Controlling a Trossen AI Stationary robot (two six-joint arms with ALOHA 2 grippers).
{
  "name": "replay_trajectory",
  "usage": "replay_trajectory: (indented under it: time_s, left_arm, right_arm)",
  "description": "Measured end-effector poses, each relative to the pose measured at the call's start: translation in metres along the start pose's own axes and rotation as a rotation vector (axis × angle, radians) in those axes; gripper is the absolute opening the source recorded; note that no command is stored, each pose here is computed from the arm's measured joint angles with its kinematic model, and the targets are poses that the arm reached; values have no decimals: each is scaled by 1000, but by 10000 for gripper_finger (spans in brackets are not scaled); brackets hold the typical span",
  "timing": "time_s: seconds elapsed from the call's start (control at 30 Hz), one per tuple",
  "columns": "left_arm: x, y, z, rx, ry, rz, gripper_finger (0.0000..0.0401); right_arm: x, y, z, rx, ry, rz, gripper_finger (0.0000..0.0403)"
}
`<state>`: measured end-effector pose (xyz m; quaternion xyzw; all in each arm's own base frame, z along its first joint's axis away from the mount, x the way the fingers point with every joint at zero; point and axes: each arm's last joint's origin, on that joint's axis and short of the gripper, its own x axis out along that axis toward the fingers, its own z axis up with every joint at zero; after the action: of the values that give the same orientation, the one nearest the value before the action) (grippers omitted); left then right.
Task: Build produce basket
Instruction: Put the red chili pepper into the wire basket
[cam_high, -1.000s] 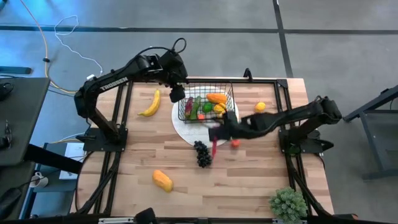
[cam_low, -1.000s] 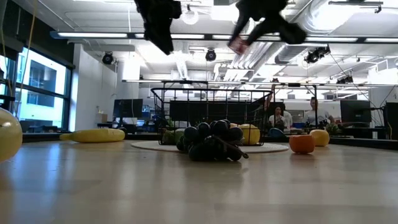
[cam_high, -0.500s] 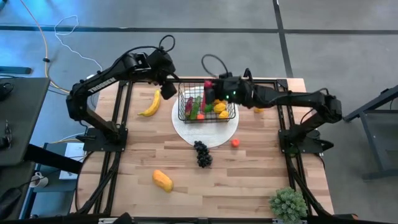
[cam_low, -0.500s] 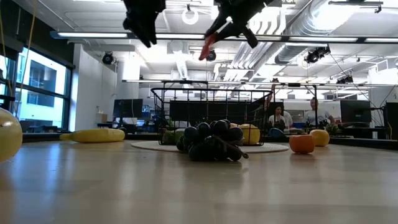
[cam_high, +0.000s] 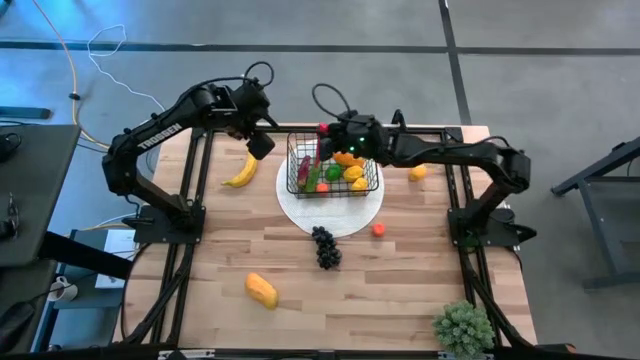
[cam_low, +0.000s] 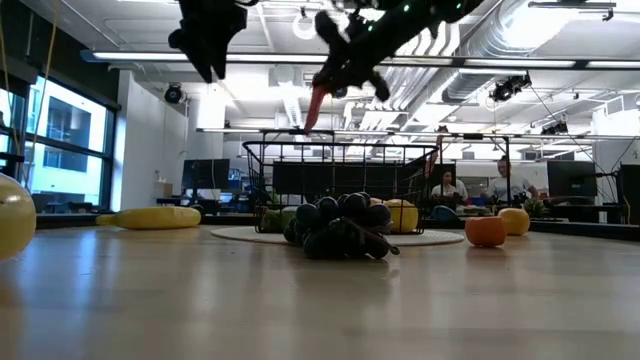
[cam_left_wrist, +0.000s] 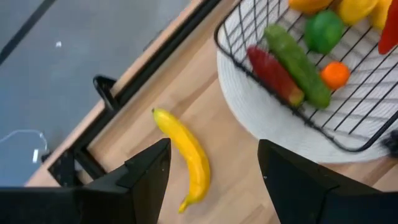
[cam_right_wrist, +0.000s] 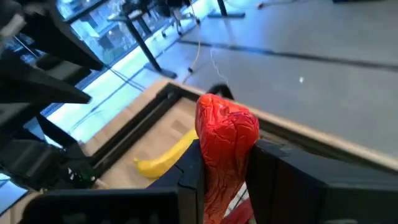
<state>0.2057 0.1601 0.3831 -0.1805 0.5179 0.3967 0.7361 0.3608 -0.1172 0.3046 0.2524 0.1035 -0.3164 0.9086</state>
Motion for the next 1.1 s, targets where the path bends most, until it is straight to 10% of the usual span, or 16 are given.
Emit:
replay_trajectory:
  time_s: [0.5,1.1]
  left_arm:
    - [27,-3,-29,-67,123,30,232]
    - [31,-8,-32,-49,143,12,232]
  right_arm:
    - [63,-15,-61,177,221,33,63]
    - [83,-31,-74,279,328,99,111]
